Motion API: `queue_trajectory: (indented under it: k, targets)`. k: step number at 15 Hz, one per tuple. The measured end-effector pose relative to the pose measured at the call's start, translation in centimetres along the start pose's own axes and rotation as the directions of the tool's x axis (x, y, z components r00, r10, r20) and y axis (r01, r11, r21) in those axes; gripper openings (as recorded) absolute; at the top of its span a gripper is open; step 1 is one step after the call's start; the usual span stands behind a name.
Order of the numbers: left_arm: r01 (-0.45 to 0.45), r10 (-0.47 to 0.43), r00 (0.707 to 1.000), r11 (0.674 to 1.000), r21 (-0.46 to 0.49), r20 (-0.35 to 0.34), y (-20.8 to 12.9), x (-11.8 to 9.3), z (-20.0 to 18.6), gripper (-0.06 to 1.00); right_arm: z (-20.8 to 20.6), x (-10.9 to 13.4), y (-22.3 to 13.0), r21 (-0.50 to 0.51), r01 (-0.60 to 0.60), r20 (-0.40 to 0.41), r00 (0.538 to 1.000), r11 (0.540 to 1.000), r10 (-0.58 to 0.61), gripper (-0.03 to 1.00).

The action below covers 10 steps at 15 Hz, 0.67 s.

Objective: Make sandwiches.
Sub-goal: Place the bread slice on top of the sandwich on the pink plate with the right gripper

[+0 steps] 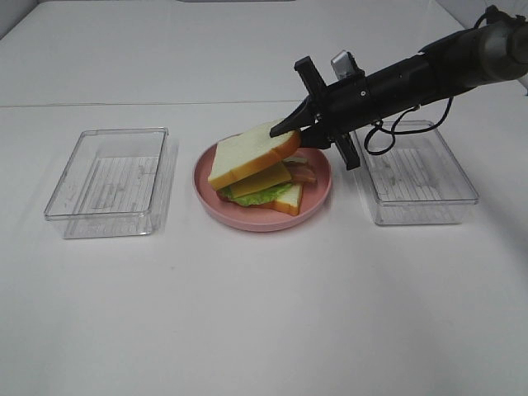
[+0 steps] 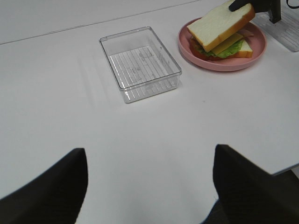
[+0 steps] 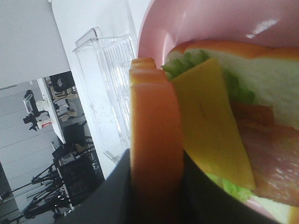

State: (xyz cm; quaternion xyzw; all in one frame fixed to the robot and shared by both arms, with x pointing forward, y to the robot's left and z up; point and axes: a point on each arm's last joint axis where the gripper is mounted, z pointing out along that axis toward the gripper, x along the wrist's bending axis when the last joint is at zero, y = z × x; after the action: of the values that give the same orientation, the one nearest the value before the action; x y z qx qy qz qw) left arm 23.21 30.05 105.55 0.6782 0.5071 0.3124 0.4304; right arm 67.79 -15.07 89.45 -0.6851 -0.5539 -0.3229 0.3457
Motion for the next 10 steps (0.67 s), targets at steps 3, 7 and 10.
queue_trajectory:
  k: [3, 7, 10]
  targets:
    - [0.0, 0.0, 1.0, 1.0, 0.0, 0.0, 0.0, 0.0, 0.0, 0.71, 0.0, -0.27, -0.09, 0.009, -0.007, 0.03, 1.0, 1.0, 0.006, 0.32]
    - [0.0, 0.0, 1.0, 1.0, 0.0, 0.0, 0.0, 0.0, 0.0, 0.71, -0.21, -0.26, -0.22, 0.016, 0.027, 0.059, 0.998, 1.0, -0.028, 0.67]
    - [0.0, 0.0, 1.0, 1.0, 0.0, 0.0, 0.0, 0.0, 0.0, 0.71, -0.87, 0.21, -0.31, 0.023, 0.084, 0.111, 0.99, 0.996, -0.086, 0.77]
